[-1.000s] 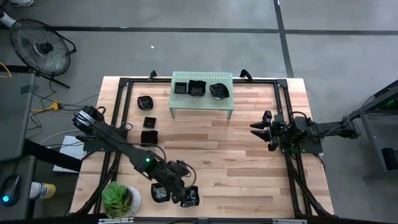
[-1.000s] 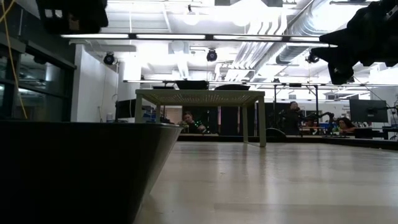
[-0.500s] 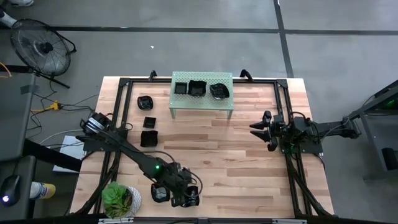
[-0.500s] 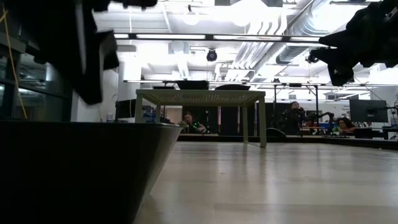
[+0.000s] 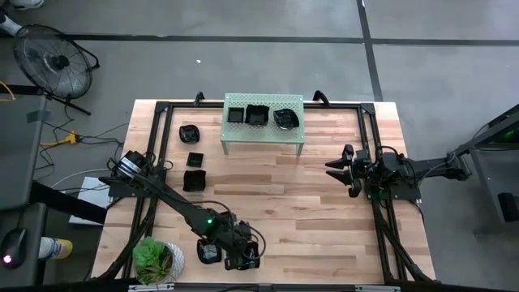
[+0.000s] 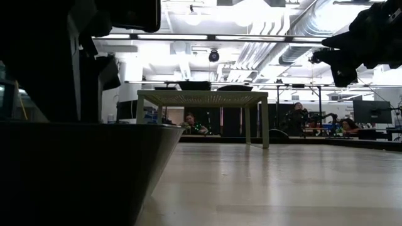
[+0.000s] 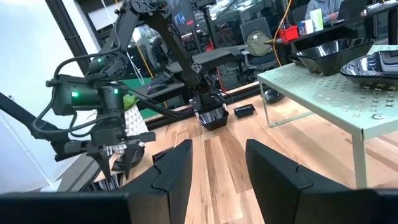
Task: Pick & Place Mini shaped plates
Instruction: Stack the wave square shaped plate on top of the wave square shaped plate on the shelf
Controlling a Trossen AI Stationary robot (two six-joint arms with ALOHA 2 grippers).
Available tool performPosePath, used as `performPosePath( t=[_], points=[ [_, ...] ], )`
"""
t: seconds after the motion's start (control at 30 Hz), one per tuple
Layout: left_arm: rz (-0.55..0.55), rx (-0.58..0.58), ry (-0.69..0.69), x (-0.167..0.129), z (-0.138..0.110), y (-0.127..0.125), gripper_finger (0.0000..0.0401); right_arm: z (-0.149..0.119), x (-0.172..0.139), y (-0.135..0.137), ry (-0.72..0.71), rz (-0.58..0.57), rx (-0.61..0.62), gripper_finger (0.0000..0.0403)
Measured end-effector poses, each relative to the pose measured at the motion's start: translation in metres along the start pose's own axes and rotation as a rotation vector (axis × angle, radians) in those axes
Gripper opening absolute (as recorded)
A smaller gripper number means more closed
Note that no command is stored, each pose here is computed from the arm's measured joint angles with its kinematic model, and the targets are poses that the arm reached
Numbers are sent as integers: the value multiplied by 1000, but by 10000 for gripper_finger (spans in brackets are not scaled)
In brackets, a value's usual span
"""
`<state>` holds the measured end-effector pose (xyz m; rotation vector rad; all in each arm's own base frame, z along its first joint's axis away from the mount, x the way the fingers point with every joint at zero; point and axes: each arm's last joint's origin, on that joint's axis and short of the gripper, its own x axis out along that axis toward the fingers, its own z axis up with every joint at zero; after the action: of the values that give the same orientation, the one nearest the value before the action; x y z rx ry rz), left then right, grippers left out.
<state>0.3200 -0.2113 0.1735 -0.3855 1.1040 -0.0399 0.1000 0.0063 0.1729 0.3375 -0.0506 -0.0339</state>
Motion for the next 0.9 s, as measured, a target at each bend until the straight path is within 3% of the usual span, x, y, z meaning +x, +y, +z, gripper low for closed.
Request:
performPosePath(
  t=[0.2, 0.8, 0.9],
  points=[
    [11, 5, 10, 0, -1, 1, 160, 0, 0, 0, 1, 0, 0, 144],
    [8, -10, 9, 3, -1, 1, 11, 0, 0, 0, 1, 0, 0, 144],
    [2, -45, 13, 3, -1, 1, 4, 0, 0, 0, 1, 0, 0, 144]
  ],
)
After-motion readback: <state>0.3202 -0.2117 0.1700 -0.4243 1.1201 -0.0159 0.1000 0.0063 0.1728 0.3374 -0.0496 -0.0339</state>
